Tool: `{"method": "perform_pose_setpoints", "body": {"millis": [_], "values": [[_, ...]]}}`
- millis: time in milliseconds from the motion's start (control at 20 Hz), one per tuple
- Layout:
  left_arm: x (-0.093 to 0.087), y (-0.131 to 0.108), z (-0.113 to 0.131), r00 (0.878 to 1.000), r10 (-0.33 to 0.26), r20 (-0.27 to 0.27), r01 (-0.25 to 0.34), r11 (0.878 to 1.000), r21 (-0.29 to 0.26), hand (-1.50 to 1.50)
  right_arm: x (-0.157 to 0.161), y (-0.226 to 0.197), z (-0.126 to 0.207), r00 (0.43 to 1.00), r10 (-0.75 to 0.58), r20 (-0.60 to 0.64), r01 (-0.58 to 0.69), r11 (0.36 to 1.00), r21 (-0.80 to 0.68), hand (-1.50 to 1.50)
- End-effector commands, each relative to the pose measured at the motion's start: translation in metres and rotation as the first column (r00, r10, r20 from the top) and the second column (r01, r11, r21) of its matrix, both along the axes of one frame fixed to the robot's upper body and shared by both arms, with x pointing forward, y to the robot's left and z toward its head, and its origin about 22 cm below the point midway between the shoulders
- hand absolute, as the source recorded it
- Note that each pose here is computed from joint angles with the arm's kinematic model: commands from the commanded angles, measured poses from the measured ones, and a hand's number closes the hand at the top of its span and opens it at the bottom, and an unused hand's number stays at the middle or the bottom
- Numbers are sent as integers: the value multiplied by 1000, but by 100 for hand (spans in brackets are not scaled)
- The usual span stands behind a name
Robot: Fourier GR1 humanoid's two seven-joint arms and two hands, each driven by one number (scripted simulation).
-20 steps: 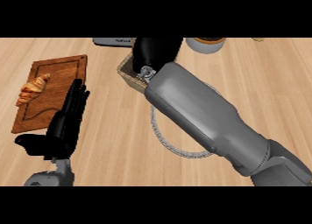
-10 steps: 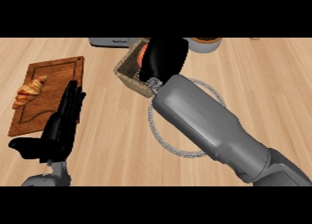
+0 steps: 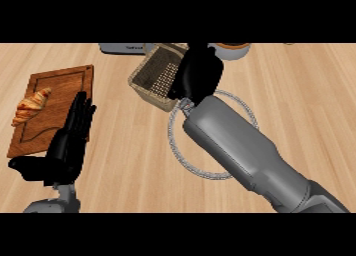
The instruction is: Pick the squash from the placemat and place it in the basket
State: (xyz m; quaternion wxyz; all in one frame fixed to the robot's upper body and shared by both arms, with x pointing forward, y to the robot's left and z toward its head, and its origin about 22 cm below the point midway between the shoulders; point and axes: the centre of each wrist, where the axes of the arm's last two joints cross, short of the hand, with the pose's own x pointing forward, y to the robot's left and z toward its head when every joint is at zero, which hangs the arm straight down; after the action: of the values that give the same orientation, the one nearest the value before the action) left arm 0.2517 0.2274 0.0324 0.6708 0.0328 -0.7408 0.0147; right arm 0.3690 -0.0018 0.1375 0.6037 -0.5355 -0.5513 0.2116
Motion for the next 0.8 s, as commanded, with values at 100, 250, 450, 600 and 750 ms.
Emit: {"method": "perform_pose_setpoints", "body": {"millis": [100,250,450,600,750], "values": [[-1,3,2,1000,-4,16,4,1000,-6,0,-10,7,-3,985,-175,6,170,968,185,-150],[-6,-4,-11,1000,0,1,0,1000,8,0,-20,11,1,983,-143,119,115,970,214,-150],[-4,-7,-5,1000,16,-2,-16,1000,-2,0,-17,10,13,960,-166,224,127,976,177,-150],[-10,5,-9,1000,26,0,-26,1000,7,0,-19,7,21,937,-183,297,140,977,160,-150],[-8,6,-6,1000,23,-7,-23,1000,-2,0,-14,-1,35,922,-236,307,192,967,169,-150]]}}
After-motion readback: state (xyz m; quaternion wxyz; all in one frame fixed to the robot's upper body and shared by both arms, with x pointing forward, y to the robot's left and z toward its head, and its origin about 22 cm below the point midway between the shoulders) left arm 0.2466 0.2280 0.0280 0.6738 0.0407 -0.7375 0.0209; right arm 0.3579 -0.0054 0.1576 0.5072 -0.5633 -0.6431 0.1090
